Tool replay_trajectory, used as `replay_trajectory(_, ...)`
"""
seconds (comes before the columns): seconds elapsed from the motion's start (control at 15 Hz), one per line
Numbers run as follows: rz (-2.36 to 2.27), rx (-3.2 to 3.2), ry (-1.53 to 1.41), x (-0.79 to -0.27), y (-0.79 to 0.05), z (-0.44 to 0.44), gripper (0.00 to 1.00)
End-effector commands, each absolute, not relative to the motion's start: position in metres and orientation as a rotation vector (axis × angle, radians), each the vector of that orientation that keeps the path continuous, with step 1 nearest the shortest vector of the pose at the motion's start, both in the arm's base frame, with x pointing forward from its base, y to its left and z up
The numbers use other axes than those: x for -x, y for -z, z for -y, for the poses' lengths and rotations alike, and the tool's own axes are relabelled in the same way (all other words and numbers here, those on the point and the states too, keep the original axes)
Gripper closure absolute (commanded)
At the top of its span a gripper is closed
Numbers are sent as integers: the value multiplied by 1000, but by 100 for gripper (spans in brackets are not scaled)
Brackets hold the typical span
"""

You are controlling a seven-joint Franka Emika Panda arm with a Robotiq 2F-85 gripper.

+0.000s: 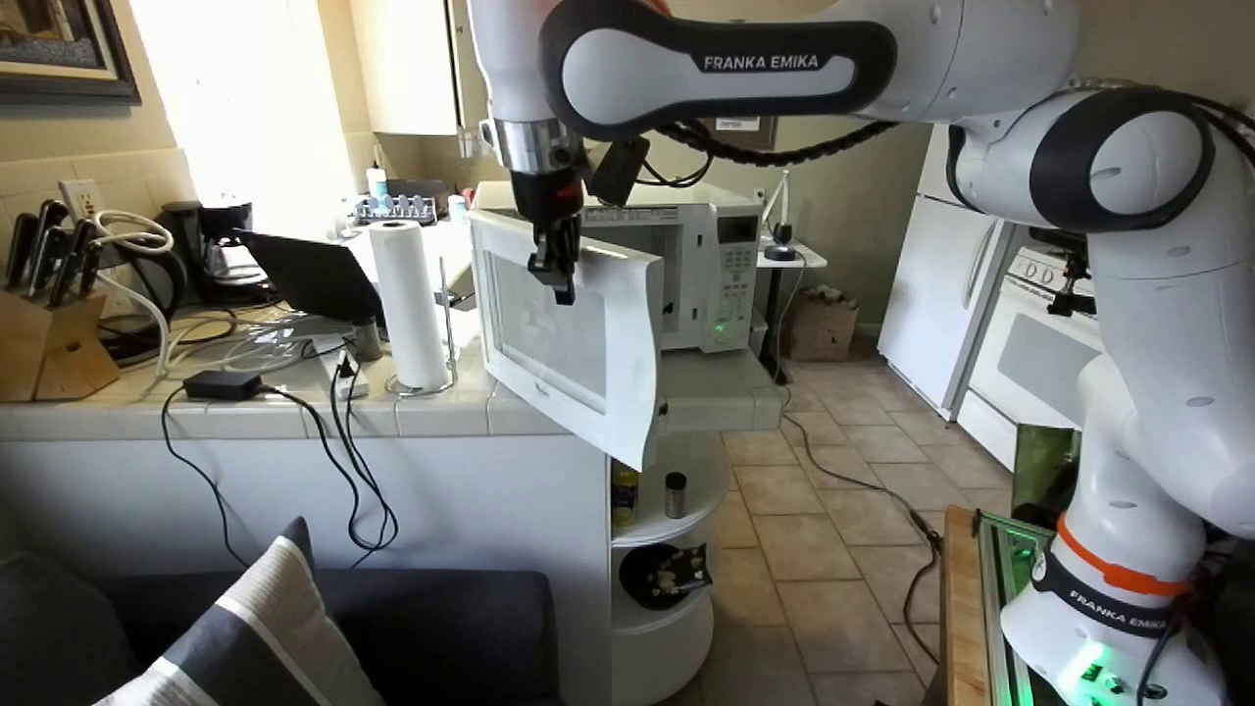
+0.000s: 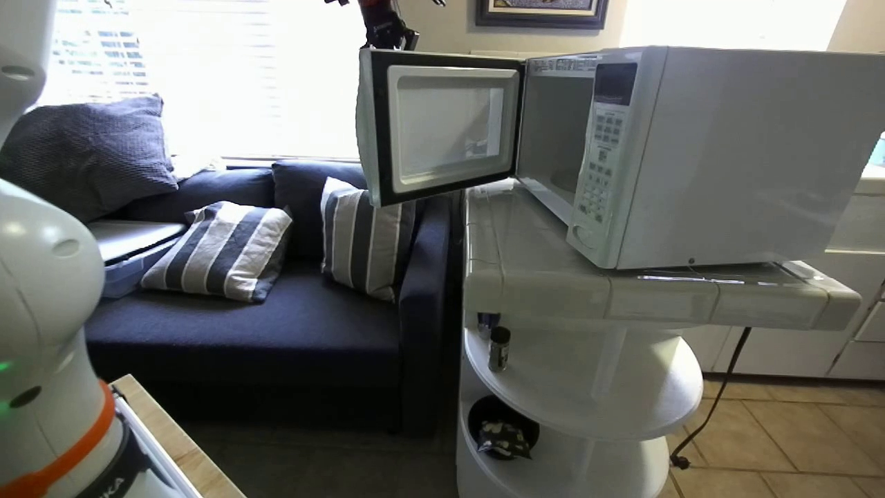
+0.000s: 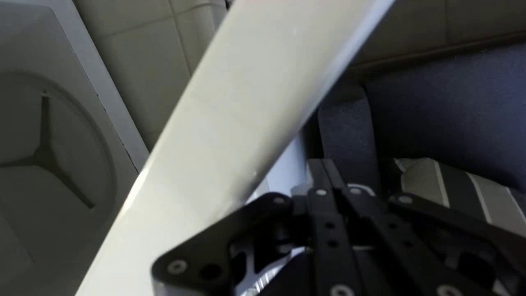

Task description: Close the microwave door

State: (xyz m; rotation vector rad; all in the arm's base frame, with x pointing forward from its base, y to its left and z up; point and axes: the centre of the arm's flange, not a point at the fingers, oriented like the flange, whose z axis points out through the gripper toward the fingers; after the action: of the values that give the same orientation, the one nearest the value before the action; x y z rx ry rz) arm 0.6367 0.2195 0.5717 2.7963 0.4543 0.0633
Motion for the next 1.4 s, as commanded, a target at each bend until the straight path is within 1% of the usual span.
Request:
replay_trajectory(0.0,-269,-2753,-5,-600,-544,-179,100)
replay_trajectory(0.33,20,-2715,17,-585,-519,-121,100)
replay_trajectory(0.87,489,-2611,-246,-582,-477,-26,100)
replay_trajectory(1.33,818,-2473,-407,-574,-469,44,100)
